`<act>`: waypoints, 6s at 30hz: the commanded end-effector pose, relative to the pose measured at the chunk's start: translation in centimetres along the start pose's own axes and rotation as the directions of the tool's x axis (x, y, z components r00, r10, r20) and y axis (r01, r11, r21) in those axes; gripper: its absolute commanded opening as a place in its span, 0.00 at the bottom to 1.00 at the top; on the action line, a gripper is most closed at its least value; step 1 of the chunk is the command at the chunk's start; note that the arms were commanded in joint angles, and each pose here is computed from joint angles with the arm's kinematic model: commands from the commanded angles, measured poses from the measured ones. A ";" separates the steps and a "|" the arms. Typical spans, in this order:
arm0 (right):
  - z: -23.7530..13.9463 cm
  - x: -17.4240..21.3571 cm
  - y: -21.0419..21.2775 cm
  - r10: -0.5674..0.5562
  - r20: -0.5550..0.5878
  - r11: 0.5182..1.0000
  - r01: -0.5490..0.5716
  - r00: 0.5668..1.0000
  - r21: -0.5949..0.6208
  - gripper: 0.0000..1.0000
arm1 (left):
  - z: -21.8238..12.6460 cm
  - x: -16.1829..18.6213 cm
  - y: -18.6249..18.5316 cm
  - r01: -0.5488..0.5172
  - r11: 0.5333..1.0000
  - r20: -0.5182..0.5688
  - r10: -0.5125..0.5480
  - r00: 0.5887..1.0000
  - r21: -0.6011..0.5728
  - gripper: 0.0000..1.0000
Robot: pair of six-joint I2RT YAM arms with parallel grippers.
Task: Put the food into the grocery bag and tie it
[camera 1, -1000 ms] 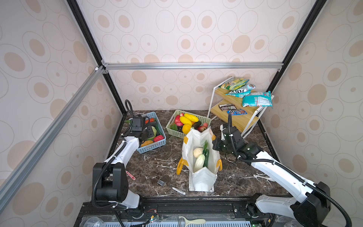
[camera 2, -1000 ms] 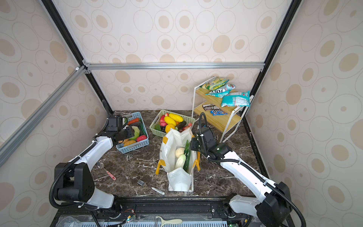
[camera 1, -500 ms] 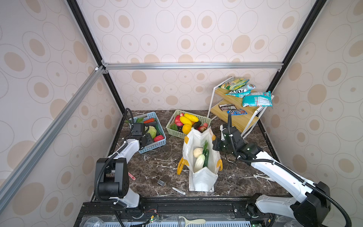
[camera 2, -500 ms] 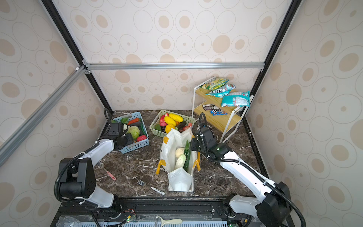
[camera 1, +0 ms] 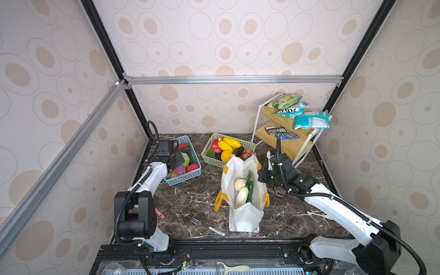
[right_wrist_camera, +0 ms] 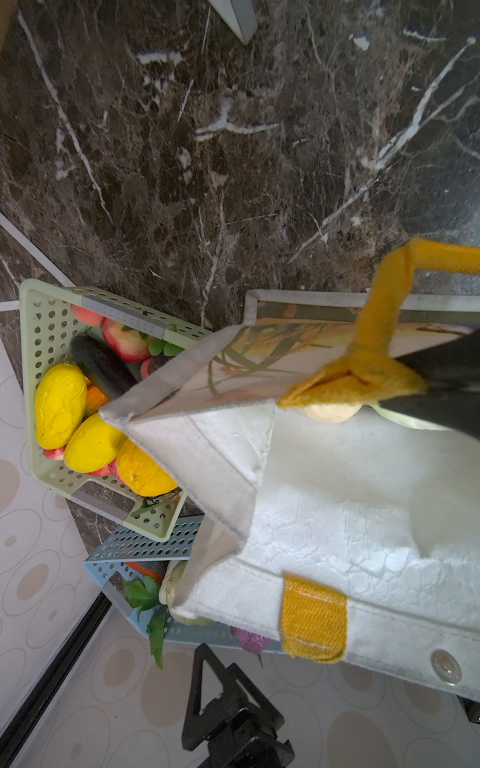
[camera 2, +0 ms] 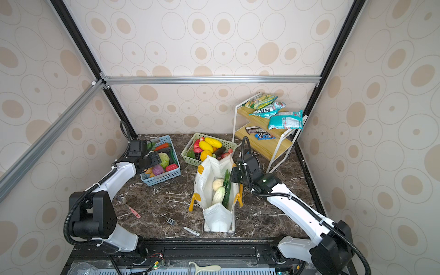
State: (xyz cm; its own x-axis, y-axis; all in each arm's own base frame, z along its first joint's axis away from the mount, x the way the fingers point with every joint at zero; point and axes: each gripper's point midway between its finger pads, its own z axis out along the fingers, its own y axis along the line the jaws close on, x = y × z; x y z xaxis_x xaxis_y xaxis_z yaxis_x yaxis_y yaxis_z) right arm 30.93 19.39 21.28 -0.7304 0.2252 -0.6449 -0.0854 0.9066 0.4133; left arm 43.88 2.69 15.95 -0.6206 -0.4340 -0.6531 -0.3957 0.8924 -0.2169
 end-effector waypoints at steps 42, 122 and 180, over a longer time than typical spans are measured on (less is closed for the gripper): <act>0.4 -0.4 -0.6 -0.016 0.018 0.998 0.014 1.000 0.061 0.00 | 16.4 -5.0 4.0 0.142 0.980 -0.041 -0.150 0.988 -0.142 0.40; 0.6 -0.3 0.2 -0.005 -0.001 1.000 0.005 1.000 0.024 0.00 | 9.3 -9.3 -1.0 -0.485 0.864 -0.054 0.482 0.874 -0.136 0.38; 5.8 1.0 2.6 -0.043 -0.282 0.996 0.063 0.958 0.063 0.00 | 17.8 -7.9 3.1 -0.643 0.764 -0.131 0.634 0.762 -0.041 0.59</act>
State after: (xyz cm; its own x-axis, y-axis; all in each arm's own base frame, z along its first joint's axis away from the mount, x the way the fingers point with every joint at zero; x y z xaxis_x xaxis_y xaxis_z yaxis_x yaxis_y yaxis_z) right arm 34.24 23.81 19.49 -0.8616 0.0990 -0.4979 -0.0959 0.9314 0.3511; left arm 62.07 10.15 8.47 -0.7632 0.2633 -0.5901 0.0888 0.9473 0.3079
